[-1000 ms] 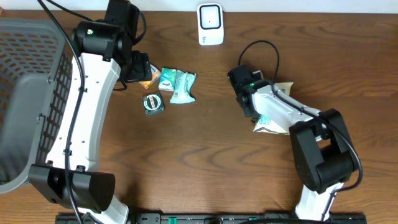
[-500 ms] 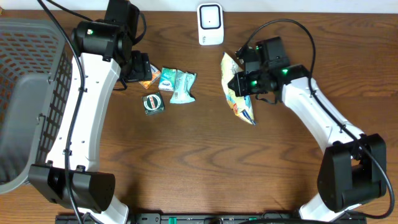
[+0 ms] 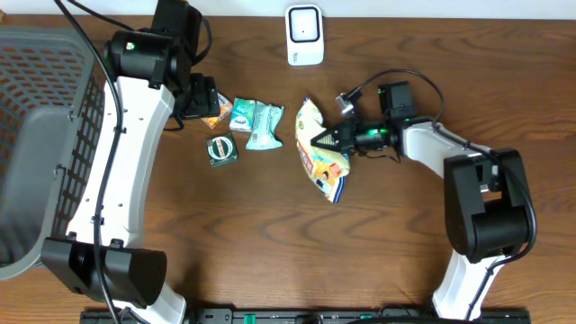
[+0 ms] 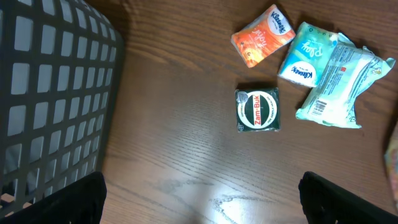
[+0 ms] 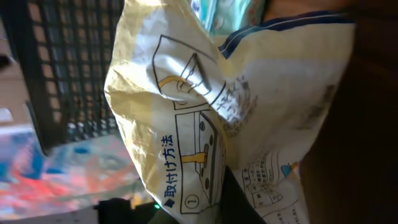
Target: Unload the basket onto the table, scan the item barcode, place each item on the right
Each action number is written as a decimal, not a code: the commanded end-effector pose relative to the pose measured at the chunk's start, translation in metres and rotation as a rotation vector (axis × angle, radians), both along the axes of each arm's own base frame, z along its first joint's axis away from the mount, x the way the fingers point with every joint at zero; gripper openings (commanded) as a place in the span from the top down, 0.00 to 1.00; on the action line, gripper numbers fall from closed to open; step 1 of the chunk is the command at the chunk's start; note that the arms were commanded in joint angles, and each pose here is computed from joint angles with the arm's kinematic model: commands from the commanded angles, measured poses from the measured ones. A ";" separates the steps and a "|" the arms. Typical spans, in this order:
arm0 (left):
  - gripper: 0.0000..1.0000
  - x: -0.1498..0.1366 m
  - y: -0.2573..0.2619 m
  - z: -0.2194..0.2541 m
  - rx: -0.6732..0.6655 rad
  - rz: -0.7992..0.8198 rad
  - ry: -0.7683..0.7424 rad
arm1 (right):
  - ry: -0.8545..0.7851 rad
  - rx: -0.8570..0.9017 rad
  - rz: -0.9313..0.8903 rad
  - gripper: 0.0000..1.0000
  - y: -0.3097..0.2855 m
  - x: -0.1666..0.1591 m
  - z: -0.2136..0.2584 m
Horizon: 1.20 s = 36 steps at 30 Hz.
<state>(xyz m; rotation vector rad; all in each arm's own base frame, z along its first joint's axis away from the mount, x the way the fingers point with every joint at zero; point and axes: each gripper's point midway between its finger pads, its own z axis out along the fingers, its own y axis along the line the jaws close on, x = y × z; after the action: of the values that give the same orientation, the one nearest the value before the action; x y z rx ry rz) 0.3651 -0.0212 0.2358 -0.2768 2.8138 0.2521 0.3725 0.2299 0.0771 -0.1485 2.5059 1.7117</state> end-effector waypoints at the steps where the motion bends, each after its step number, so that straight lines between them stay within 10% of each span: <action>1: 0.03 0.000 0.003 -0.002 0.020 -0.004 0.010 | 0.097 -0.057 -0.124 0.98 -0.031 0.015 -0.015; 14: 0.03 0.000 0.003 -0.002 0.020 -0.004 0.010 | 0.105 -0.101 -0.347 0.77 -0.109 0.047 -0.010; 36: 0.02 0.000 0.003 -0.002 0.021 -0.005 0.010 | -0.248 -0.734 -0.554 0.50 -0.178 0.037 0.061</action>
<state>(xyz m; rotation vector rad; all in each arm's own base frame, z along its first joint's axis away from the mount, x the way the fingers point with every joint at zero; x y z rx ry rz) 0.3651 -0.0212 0.2358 -0.2768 2.8138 0.2521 0.4064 0.0494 0.1342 0.3457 2.5240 0.6248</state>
